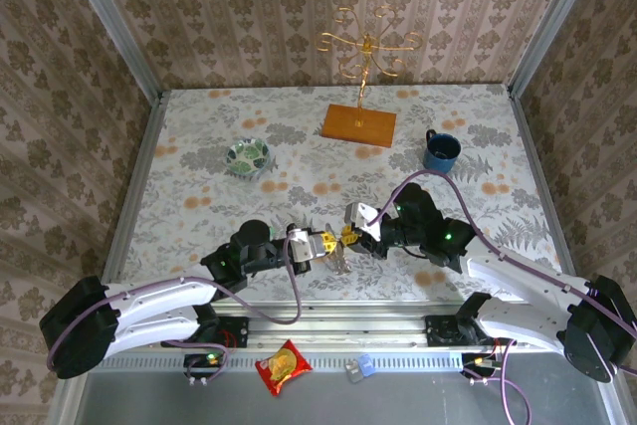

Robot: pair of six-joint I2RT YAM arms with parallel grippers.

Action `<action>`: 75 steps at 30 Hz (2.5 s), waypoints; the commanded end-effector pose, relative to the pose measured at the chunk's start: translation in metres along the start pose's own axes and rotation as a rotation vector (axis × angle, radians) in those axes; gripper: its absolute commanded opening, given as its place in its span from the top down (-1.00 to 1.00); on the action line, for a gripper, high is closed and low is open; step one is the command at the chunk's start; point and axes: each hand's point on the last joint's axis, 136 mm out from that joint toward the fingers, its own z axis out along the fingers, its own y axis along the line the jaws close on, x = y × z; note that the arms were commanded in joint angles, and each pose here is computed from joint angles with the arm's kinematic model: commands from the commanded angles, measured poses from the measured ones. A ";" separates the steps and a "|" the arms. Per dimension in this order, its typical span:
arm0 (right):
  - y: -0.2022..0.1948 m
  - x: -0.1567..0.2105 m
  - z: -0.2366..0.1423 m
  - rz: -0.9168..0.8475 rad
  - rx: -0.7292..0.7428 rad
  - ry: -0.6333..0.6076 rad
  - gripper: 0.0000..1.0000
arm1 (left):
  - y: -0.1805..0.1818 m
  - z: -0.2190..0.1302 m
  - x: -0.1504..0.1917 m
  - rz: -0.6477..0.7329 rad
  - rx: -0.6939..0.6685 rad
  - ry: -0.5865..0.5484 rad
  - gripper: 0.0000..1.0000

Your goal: Put the keys on the keyring

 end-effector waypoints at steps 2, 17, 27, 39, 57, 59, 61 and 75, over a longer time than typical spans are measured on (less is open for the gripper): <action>0.000 -0.016 -0.001 -0.034 -0.018 -0.041 0.65 | 0.001 -0.001 -0.018 0.004 0.007 -0.067 1.00; -0.013 -0.006 -0.009 -0.018 0.105 -0.021 0.42 | 0.006 -0.009 -0.025 -0.010 -0.026 -0.101 1.00; 0.002 0.016 -0.011 0.103 0.112 0.010 0.37 | 0.018 -0.021 -0.033 -0.049 -0.078 -0.161 1.00; 0.013 0.014 0.000 0.138 0.120 -0.073 0.27 | 0.020 -0.026 -0.037 -0.077 -0.070 -0.185 1.00; 0.016 0.000 0.010 0.118 0.084 -0.138 0.15 | 0.018 -0.026 -0.039 -0.079 -0.056 -0.200 1.00; 0.012 -0.002 0.012 0.114 0.100 -0.139 0.16 | 0.018 -0.026 -0.040 -0.081 -0.054 -0.200 1.00; 0.010 -0.004 0.013 0.112 0.109 -0.144 0.17 | 0.017 -0.026 -0.040 -0.081 -0.051 -0.202 1.00; 0.006 -0.021 0.019 0.087 0.095 -0.189 0.59 | 0.016 -0.026 -0.038 -0.085 -0.047 -0.195 1.00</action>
